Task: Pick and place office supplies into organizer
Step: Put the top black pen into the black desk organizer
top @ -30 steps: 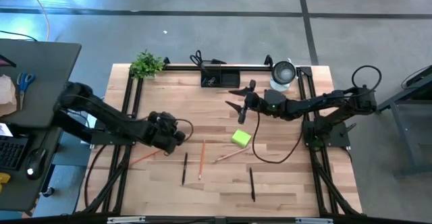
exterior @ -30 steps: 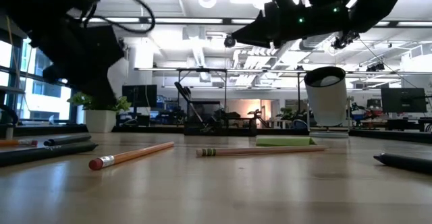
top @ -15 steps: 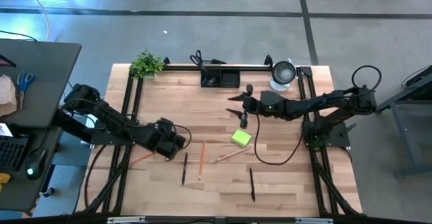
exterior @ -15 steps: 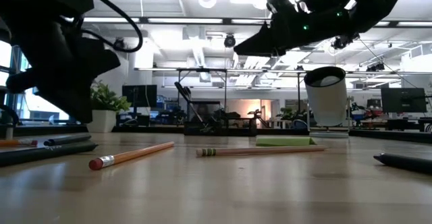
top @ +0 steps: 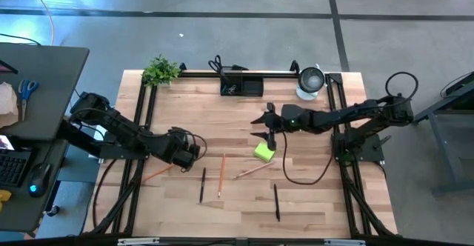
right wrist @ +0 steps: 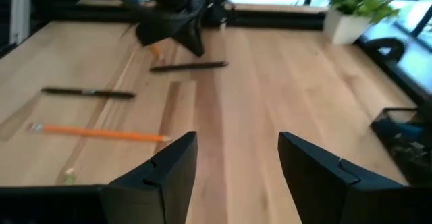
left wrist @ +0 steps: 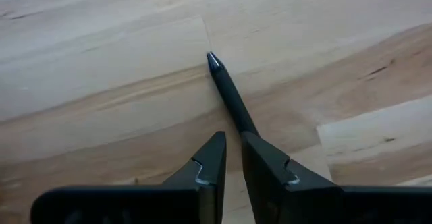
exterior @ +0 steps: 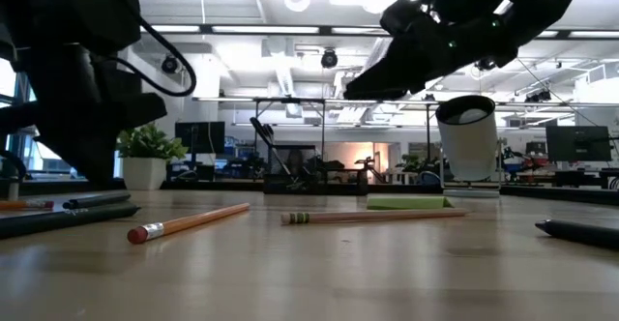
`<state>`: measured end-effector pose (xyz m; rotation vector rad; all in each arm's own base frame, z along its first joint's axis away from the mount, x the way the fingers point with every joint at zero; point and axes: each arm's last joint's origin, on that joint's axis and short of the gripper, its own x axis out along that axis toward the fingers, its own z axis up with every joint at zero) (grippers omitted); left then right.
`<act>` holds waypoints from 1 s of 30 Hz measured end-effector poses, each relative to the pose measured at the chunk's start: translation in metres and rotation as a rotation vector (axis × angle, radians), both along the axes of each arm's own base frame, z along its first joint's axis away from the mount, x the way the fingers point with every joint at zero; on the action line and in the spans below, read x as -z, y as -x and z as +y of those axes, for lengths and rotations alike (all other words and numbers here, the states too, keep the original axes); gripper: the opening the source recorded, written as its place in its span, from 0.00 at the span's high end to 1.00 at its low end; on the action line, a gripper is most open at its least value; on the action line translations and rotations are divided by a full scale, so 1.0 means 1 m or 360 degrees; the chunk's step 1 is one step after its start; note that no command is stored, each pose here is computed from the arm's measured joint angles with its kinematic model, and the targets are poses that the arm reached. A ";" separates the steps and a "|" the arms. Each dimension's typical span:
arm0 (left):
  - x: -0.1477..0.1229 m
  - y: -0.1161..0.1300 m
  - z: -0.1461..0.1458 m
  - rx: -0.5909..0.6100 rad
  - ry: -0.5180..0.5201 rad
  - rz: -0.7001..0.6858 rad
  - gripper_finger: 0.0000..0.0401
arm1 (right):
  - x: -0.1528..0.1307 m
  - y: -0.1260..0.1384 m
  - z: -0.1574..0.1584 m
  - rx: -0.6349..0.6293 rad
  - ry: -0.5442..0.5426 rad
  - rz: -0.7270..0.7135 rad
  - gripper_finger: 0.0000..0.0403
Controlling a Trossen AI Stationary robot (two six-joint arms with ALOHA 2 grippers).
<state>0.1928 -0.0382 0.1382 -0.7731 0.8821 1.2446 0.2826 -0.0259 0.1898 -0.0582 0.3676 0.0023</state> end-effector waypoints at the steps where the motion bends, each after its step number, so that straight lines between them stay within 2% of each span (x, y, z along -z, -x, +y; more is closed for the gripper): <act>1: 0.000 0.000 0.001 -0.0009 0.0001 -0.0003 0.90 | 0.001 0.000 0.002 -0.0011 0.0006 0.0018 0.49; 8: 0.000 -0.006 0.008 0.0016 0.0021 -0.0028 0.90 | 0.007 0.003 0.008 -0.0055 0.0038 0.0133 0.49; 13: 0.007 -0.007 0.015 -0.0024 0.0046 0.0051 0.89 | 0.011 0.004 0.008 -0.0044 0.0018 0.0190 0.49; 16: 0.011 -0.009 0.018 -0.0054 0.0027 0.0085 0.83 | 0.011 0.005 0.008 -0.0041 0.0009 0.0208 0.49; 24: 0.016 -0.016 0.018 -0.0022 0.0046 0.0012 0.60 | 0.012 0.005 0.008 -0.0041 0.0009 0.0218 0.49; 27: 0.016 -0.016 0.018 -0.0023 0.0041 0.0022 0.57 | 0.012 0.005 0.008 -0.0041 0.0009 0.0219 0.49; 30: 0.016 -0.016 0.018 -0.0014 0.0053 0.0030 0.57 | 0.012 0.005 0.008 -0.0042 0.0010 0.0220 0.49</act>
